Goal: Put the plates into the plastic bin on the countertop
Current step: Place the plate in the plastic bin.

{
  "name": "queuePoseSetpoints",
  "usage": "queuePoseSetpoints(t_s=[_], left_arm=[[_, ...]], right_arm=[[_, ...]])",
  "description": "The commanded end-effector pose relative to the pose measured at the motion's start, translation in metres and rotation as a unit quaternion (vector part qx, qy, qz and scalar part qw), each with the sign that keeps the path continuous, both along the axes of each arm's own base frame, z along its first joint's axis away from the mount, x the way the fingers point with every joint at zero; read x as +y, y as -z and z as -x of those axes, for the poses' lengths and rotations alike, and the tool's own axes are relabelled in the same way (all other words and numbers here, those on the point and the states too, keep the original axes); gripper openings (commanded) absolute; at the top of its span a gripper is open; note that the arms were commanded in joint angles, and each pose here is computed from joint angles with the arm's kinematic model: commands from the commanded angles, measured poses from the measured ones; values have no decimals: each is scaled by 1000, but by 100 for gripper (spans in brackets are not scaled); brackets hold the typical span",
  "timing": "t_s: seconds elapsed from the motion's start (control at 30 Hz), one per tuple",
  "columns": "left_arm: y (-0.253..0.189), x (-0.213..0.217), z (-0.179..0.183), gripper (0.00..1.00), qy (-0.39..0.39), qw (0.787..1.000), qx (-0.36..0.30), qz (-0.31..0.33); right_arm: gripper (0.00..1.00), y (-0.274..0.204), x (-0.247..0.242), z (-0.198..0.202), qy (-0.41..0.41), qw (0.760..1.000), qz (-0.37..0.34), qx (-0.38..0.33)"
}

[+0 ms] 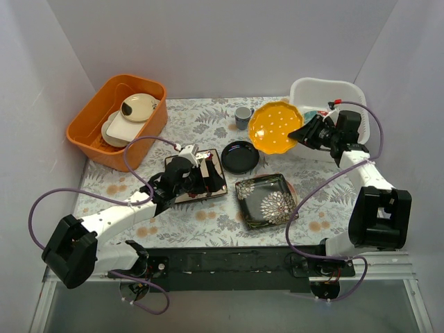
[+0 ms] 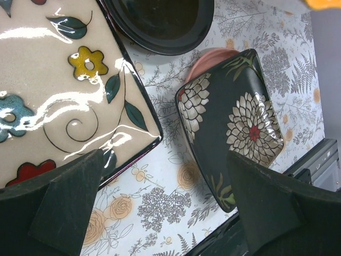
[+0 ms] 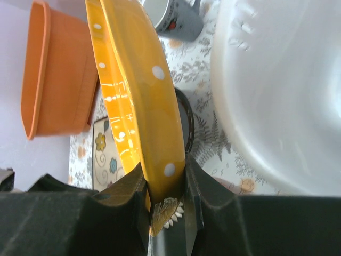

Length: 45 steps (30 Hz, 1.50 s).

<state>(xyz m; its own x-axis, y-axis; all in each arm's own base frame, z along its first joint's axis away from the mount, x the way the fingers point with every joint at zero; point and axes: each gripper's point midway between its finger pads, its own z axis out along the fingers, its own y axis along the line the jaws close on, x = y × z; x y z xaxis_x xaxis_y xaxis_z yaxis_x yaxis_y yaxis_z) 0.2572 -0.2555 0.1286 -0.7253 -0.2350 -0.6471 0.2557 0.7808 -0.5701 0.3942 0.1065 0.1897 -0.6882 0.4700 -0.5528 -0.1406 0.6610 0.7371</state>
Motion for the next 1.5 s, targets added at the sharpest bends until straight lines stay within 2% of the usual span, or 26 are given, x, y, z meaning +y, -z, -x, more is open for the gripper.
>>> queuePoseSetpoints(t_s=[0.0, 0.43, 1.03, 1.47], left_arm=[[-3, 1, 0, 98, -4, 1000, -2, 8], [6, -9, -1, 98, 12, 1000, 6, 15], [4, -34, -5, 98, 66, 997, 5, 27], [1, -21, 3, 98, 56, 998, 1, 13]], right_arm=[[1, -92, -3, -33, -9, 989, -39, -139], [1, -117, -46, -60, 62, 985, -25, -162], [1, -117, -93, -68, 137, 976, -9, -168], [1, -109, -127, -78, 193, 967, 14, -165]])
